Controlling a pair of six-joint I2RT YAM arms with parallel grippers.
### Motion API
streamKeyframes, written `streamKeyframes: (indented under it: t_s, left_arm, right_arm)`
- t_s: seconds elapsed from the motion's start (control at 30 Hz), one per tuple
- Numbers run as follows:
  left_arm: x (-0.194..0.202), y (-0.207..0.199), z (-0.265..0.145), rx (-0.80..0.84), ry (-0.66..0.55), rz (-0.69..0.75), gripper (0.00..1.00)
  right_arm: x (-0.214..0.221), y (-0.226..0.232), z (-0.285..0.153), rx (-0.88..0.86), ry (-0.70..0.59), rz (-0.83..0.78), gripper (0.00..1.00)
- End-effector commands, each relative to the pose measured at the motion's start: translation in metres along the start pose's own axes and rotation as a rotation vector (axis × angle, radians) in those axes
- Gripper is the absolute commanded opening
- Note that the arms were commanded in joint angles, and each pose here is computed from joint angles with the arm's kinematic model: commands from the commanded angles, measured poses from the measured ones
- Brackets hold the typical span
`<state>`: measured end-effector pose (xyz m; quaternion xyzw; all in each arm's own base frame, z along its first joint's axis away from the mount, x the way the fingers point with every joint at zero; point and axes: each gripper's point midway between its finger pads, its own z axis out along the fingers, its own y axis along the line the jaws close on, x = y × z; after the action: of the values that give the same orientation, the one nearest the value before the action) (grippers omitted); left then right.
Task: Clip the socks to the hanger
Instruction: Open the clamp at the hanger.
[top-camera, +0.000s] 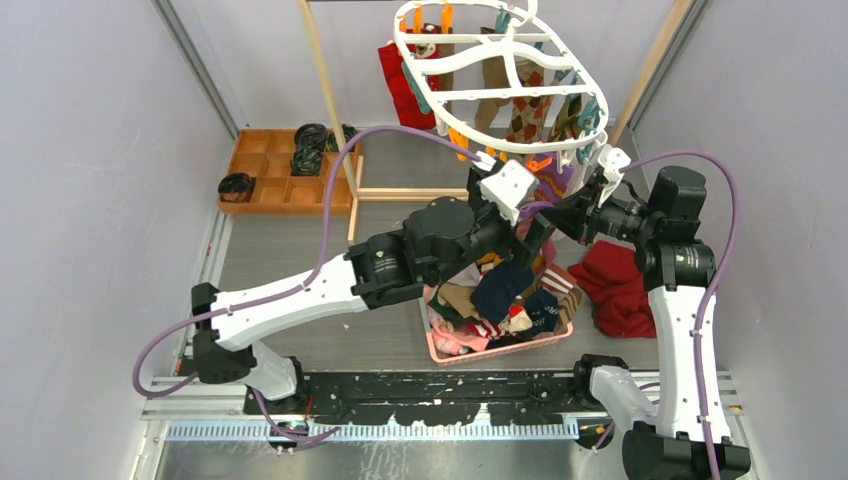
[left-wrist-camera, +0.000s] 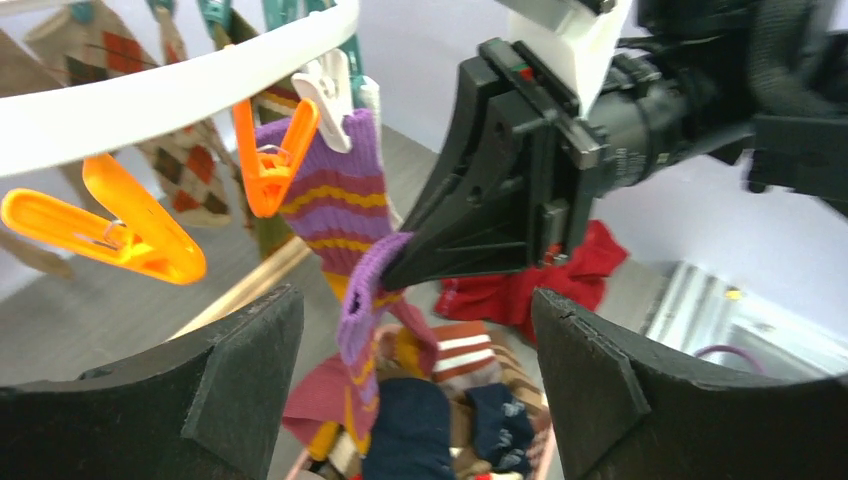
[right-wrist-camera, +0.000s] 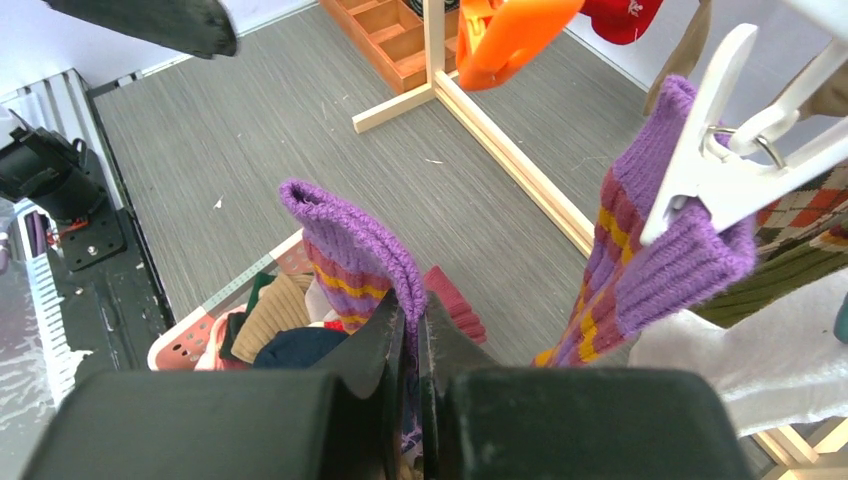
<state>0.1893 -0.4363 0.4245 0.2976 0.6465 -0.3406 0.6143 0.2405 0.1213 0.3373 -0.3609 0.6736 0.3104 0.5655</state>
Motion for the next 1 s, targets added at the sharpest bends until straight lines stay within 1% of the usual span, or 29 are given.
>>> streamKeyframes:
  t_s: [0.0,0.13,0.27,0.6,0.8,0.97]
  left_arm:
    - [-0.017,0.025,0.012,-0.142,-0.039,0.134,0.83]
    - [-0.023,0.030,0.025,-0.191,-0.064,0.192,0.82]
    - [-0.027,0.034,0.036,-0.224,-0.088,0.219,0.82]
    - [-0.035,0.048,0.055,-0.262,-0.122,0.172,0.75]
    - [-0.037,0.054,0.064,-0.270,-0.128,0.165,0.69]
    - [-0.039,0.053,0.070,-0.255,-0.133,0.161,0.69]
  right_arm:
    - [-0.009,-0.003,-0.002,0.020,-0.028,-0.025,0.04]
    - [-0.009,-0.004,-0.002,0.023,-0.028,-0.019,0.04]
    - [-0.009,-0.005,-0.002,0.024,-0.029,-0.019,0.04]
    - [-0.008,-0.005,-0.002,0.024,-0.029,-0.017,0.04]
    - [-0.008,-0.005,-0.002,0.024,-0.029,-0.018,0.04]
    - [-0.007,-0.006,-0.002,0.024,-0.028,-0.016,0.04]
